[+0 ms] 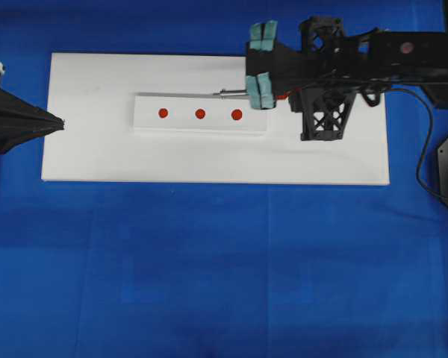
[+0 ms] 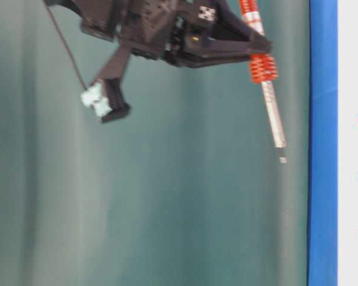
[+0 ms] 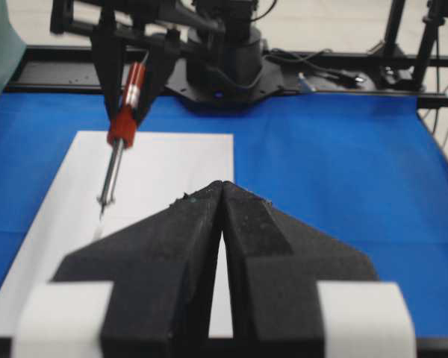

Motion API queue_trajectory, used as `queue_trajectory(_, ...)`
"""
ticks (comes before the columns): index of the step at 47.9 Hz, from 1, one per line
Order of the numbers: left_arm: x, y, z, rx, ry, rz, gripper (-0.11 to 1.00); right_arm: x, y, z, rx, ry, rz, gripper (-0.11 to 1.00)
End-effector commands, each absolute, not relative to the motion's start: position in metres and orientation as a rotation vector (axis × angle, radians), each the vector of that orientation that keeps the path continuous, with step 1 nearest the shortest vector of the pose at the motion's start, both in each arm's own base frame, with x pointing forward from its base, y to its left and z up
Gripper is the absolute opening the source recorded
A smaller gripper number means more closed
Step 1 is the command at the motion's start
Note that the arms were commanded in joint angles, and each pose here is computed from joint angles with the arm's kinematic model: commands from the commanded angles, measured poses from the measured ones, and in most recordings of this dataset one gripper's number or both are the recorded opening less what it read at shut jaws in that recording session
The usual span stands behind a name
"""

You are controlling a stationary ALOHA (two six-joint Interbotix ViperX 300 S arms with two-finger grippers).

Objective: Touch the tip of the soldering iron to the mark.

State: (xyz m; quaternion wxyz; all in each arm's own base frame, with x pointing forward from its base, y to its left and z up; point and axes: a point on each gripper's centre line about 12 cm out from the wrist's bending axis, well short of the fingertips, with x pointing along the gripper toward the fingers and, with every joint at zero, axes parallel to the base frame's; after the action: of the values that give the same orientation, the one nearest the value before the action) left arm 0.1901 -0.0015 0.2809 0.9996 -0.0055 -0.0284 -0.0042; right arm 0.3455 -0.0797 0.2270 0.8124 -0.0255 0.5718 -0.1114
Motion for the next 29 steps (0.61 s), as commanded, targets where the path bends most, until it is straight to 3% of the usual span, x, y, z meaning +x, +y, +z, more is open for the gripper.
queue_trajectory(1, 0.191, -0.002, 0.285, -0.010, -0.071, -0.009, 0.00, 0.353, -0.080, 0.229, -0.052, 1.195, -0.237, 0.06)
queue_trajectory(29, 0.191, -0.002, 0.285, -0.010, -0.071, -0.008, 0.00, 0.377, -0.082, 0.180, -0.038, 1.248, -0.207, 0.06)
